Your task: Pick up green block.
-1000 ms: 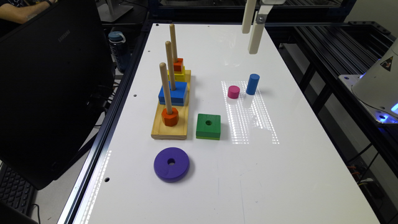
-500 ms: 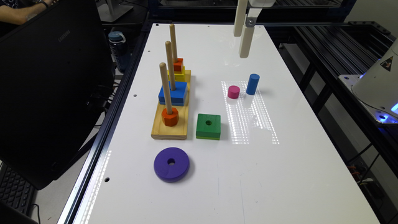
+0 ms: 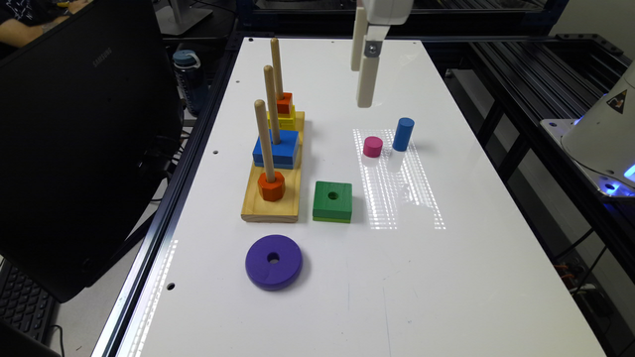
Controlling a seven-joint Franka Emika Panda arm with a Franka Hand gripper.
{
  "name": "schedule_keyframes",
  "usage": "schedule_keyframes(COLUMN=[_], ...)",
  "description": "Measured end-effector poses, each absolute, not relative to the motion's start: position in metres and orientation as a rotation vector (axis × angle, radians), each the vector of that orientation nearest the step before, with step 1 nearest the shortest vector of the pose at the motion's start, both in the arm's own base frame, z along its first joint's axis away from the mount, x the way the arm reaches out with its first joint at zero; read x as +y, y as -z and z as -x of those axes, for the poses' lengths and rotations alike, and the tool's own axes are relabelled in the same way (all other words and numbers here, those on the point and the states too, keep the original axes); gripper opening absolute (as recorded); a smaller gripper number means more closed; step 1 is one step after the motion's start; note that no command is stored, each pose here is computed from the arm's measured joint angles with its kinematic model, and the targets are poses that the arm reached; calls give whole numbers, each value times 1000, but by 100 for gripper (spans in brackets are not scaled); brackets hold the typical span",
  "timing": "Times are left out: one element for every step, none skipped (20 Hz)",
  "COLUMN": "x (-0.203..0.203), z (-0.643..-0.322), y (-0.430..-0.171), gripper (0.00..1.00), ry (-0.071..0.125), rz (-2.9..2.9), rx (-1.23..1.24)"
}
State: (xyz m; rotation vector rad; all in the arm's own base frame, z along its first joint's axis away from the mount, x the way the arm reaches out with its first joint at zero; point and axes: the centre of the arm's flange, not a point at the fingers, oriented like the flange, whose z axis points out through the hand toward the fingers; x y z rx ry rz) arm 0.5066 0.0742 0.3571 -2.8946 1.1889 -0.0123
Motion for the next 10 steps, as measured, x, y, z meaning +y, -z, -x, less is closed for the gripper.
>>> schedule_keyframes(x=[75, 77, 78, 79, 80, 82, 85, 88, 90, 94], z=[-507, -508, -508, -508, -507, -507, -507, -506, -506, -505], y=[-357, -357, -357, -357, -357, -357, -357, -357, -357, -357], gripper=[100, 100, 100, 100, 100, 100, 100, 100, 100, 100], ry=[12, 12, 13, 13, 14, 14, 14, 13, 13, 13], rz=[2894, 2894, 2893, 2893, 2893, 2894, 2894, 2894, 2894, 2894], rx=[1189, 1189, 1189, 1189, 1188, 1187, 1187, 1188, 1188, 1188])
